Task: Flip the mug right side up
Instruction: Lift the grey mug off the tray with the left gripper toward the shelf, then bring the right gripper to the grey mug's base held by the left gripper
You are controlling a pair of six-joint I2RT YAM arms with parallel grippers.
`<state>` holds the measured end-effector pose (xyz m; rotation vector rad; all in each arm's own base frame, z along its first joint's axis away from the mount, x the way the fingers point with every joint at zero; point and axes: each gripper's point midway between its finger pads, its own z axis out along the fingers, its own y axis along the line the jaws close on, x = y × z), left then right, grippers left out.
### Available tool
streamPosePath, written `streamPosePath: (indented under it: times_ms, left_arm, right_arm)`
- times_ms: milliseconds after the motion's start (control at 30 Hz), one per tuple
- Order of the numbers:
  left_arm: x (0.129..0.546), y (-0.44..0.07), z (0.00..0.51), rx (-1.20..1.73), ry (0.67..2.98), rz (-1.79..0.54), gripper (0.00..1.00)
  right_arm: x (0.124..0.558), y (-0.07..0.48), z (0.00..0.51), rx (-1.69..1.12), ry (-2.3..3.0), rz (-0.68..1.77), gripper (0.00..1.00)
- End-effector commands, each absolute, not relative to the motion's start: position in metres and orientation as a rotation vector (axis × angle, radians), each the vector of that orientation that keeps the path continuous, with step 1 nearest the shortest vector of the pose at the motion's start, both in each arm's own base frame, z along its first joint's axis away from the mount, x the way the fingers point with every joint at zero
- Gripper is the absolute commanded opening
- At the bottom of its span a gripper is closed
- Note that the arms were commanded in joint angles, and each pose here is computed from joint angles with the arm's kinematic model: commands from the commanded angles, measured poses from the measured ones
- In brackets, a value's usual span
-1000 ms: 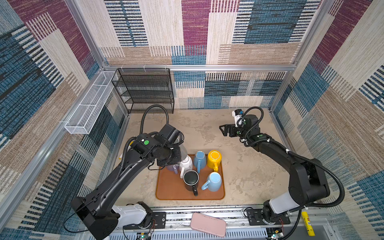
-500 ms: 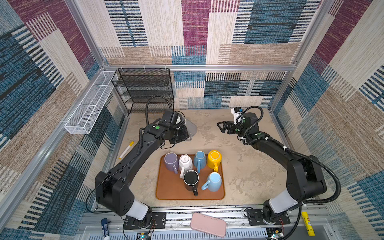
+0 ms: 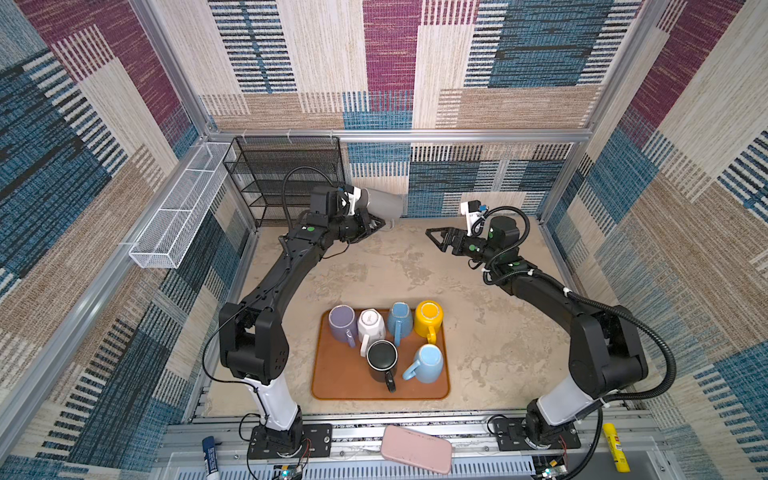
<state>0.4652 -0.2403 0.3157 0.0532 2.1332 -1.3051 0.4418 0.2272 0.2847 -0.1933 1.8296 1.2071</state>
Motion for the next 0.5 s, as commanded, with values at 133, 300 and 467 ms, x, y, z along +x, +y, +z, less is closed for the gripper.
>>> streamPosePath:
  times_ms: [133, 300, 467]
  left_arm:
    - [0.446, -0.254, 0.380, 0.320, 1.832, -1.449, 0.00]
    - [0.431, -0.261, 0.388, 0.392, 1.744, -1.513, 0.00]
    - [0.418, -0.272, 0.394, 0.460, 1.688, -1.586, 0.00]
  right_arm:
    - [0.423, 0.250, 0.337, -0.320, 1.639, 1.501, 0.93]
    - [0.415, 0.262, 0.350, -0.370, 1.586, 1.579, 0.88]
    - [0.410, 0.279, 0.358, -0.413, 1.558, 1.630, 0.83]
